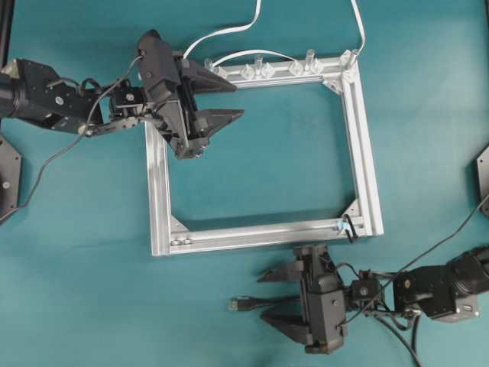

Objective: Insert the wire through the string loop located on the right side.
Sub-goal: 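Move the right gripper down to the black USB cable plug, then close the right gripper on the cable just behind the USB plug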

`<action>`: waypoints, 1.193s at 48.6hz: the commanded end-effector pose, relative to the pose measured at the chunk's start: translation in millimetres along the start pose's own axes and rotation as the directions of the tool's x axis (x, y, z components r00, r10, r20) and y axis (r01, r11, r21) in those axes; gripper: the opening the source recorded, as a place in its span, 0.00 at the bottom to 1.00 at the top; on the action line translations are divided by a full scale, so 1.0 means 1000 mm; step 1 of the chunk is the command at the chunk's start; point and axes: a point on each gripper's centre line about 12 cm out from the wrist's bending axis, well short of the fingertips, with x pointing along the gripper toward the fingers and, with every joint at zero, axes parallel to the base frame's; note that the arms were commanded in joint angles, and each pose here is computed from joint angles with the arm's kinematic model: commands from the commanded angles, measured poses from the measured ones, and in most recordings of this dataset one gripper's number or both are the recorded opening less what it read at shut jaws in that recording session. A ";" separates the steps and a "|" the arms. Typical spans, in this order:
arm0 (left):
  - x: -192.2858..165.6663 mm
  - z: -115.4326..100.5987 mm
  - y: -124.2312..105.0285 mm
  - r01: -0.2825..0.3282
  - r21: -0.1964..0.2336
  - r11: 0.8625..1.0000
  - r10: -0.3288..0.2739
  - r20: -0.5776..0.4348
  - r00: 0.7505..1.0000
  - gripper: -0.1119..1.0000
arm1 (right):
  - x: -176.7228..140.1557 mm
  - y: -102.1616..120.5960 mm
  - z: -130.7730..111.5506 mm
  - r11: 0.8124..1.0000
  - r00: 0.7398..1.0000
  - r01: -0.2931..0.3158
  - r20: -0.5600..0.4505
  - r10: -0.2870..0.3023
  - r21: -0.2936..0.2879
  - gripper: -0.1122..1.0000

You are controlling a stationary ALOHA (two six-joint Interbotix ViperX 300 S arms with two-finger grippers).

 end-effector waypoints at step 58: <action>-0.003 0.012 -0.003 0.009 -0.005 1.000 -0.008 0.036 0.999 0.70 | 0.003 0.006 -0.009 1.000 0.996 -0.029 -0.083 0.029 0.006 0.20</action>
